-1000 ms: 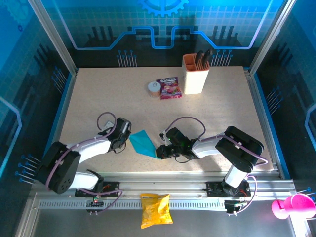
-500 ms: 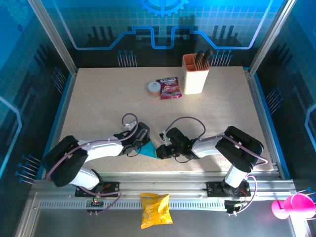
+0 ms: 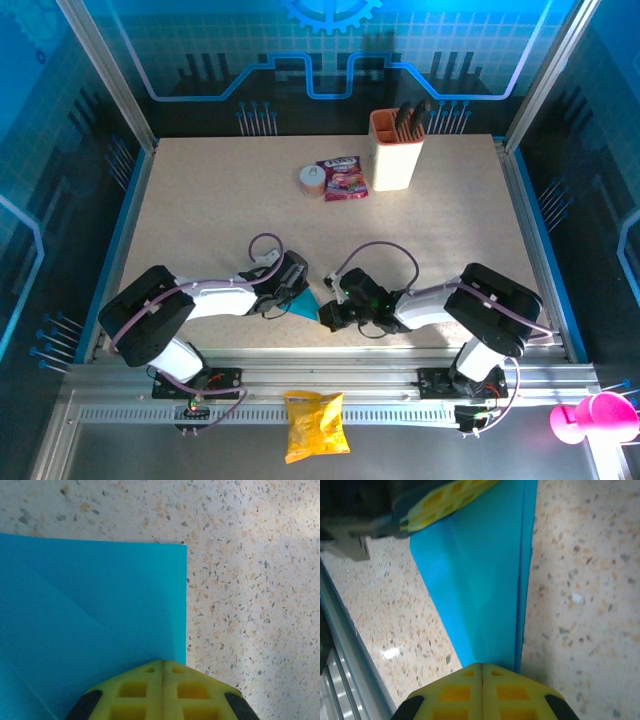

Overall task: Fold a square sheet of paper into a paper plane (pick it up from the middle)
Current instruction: Fourth fold the wing at the center of the table.

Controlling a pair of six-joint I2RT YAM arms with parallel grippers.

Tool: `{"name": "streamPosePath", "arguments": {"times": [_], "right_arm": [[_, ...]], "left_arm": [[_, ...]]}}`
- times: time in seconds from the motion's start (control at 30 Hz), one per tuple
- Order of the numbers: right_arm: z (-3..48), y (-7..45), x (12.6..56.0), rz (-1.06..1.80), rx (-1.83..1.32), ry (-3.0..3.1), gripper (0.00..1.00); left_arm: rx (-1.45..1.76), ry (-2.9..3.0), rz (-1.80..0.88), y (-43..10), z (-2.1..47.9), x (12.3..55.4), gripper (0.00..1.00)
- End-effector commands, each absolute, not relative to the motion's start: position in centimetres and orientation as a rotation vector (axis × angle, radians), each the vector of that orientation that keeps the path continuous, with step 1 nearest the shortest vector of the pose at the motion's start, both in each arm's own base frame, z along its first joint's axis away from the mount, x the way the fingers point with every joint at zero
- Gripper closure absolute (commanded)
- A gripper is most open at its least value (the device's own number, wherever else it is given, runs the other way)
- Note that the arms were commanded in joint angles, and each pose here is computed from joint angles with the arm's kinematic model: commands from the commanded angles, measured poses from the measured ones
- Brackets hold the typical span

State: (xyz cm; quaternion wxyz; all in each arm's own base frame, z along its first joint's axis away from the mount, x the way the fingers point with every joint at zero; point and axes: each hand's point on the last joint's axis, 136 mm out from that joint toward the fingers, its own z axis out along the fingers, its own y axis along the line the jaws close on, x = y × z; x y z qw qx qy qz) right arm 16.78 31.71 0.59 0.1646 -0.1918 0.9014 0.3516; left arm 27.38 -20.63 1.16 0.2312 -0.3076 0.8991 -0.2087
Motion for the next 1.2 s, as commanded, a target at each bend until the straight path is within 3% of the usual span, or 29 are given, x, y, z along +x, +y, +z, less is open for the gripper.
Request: {"name": "streamPosePath", "arguments": {"times": [0.0,0.8,0.97,1.17], "right_arm": [[-7.3,21.2,7.1,0.578,-0.634,3.114,1.0],[-7.9,17.9,3.5,0.454,-0.414,3.188,1.0],[-5.3,18.6,4.6,0.466,-0.404,3.13,1.0],[1.0,20.3,9.1,0.594,-0.328,2.97,1.0]], "left_arm": [[-0.913,2.595,-0.313,-16.9,-3.5,23.9,1.0],[-0.986,2.593,-0.247,-14.6,-5.0,23.5,1.0],[-0.937,2.601,-0.26,-14.9,-4.8,23.8,1.0],[-0.834,2.608,-0.368,-16.9,-3.0,24.3,1.0]]}}
